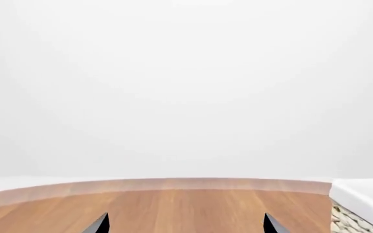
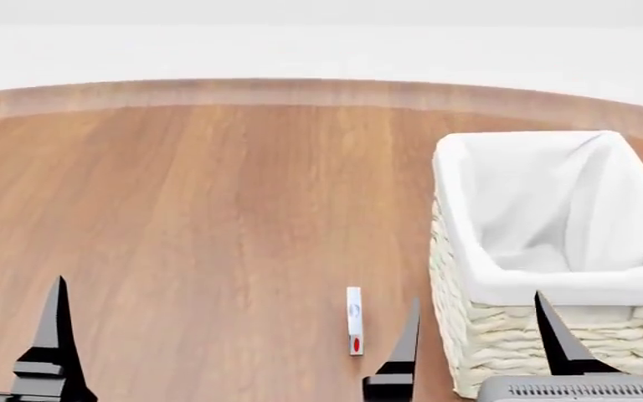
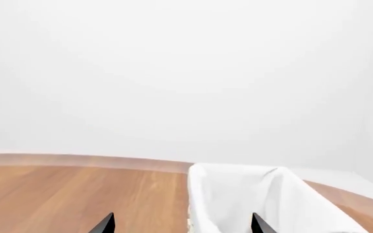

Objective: Pick up the tomato sauce, and put it in the basket.

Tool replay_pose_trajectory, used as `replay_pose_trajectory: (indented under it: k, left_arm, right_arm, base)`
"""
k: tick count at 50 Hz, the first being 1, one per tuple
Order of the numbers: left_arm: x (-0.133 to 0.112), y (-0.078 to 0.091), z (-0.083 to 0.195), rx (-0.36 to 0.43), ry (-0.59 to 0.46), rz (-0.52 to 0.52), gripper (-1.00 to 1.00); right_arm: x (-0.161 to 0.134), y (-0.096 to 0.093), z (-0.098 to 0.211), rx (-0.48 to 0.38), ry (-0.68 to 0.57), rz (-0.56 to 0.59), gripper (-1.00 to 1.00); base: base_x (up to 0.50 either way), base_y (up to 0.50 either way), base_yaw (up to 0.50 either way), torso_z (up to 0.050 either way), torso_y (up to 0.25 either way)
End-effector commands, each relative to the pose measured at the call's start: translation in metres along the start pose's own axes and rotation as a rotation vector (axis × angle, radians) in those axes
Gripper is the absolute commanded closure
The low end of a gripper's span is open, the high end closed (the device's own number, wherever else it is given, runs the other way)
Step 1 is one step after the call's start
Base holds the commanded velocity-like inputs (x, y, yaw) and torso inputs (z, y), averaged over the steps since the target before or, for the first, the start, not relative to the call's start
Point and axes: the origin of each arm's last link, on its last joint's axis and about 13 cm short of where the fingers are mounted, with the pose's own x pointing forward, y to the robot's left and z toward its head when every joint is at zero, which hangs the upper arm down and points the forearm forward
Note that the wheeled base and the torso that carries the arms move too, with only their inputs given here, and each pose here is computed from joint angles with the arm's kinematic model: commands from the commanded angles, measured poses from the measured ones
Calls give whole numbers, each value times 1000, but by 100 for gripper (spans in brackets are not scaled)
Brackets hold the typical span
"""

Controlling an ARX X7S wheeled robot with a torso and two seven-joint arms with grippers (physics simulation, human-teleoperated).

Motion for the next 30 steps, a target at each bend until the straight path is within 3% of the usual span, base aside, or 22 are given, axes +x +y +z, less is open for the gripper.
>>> replay_pose_trajectory:
  k: [1, 12, 17, 30]
  left_arm:
    - [-2, 0, 1, 3, -1, -1, -100]
    - [0, 1, -4, 1, 6, 2, -100]
    - [0, 1, -7, 0, 10, 0, -100]
    - [0, -2, -19, -17, 37, -18, -100]
  right_arm:
    - [0, 0, -2, -10, -2, -21, -100]
    - [-10, 2, -2, -10, 19, -16, -100]
    - [-26, 3, 2, -44, 17, -13, -100]
    - [-74, 1, 0, -40, 53, -20, -100]
  base:
    - [0, 0, 0, 0, 11]
    - [0, 0, 0, 0, 0]
    - [0, 0, 0, 0, 0]
    - [0, 0, 0, 0, 0]
